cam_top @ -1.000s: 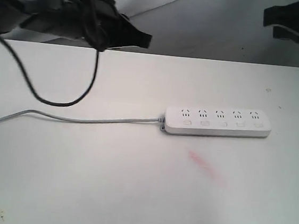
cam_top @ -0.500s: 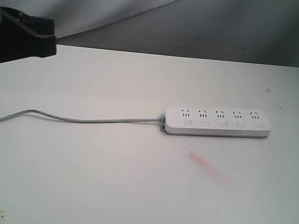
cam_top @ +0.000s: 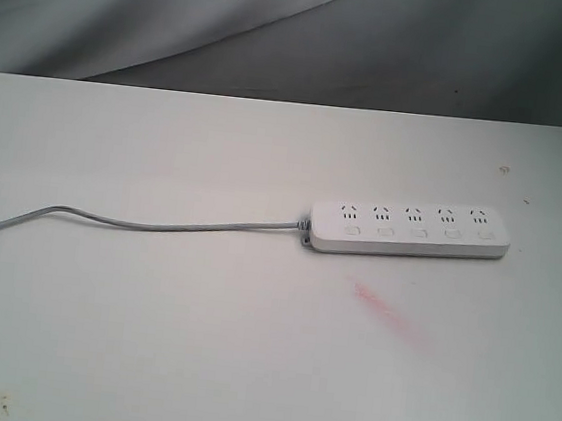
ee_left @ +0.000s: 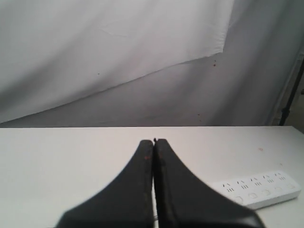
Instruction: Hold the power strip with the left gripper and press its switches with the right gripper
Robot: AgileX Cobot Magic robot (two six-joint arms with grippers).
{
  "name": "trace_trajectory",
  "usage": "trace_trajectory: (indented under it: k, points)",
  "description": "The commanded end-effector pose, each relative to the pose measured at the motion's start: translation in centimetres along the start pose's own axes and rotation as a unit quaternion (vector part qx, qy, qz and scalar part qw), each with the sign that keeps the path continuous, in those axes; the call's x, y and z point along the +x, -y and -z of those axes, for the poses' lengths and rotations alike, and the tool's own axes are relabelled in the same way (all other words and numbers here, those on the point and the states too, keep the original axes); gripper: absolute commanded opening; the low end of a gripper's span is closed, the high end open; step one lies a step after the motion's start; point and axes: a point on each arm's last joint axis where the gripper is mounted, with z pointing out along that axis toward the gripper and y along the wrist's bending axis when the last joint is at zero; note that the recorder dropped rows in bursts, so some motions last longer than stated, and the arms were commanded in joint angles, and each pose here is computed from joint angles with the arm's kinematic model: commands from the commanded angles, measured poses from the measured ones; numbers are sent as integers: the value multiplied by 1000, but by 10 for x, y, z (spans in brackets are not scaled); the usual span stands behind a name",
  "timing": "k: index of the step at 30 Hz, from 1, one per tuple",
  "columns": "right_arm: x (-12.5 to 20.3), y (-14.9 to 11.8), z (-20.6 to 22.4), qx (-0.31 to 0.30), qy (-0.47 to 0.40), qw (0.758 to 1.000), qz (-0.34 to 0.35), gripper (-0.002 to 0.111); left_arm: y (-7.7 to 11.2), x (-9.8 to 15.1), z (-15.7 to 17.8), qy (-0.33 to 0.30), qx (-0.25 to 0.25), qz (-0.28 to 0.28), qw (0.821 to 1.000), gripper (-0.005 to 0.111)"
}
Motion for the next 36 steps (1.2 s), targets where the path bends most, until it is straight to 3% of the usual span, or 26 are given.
trace_trajectory:
  k: [1,9,18,24,36]
  points:
    - [23,10,8,25,25,999,-21,0,-8,13,19,35,-13,16,999,0]
    - [48,19,20,24,97,994,-50,0,-22,38,42,86,-33,16,996,0]
    - [75,21,1,5,101,994,-50,0,-34,71,52,99,-51,15,994,0]
    - [118,28,-18,7,53,998,-45,0,-34,70,53,103,-51,-1,993,0]
    - [117,27,-18,6,63,998,-21,0,-32,72,52,92,-43,0,995,0]
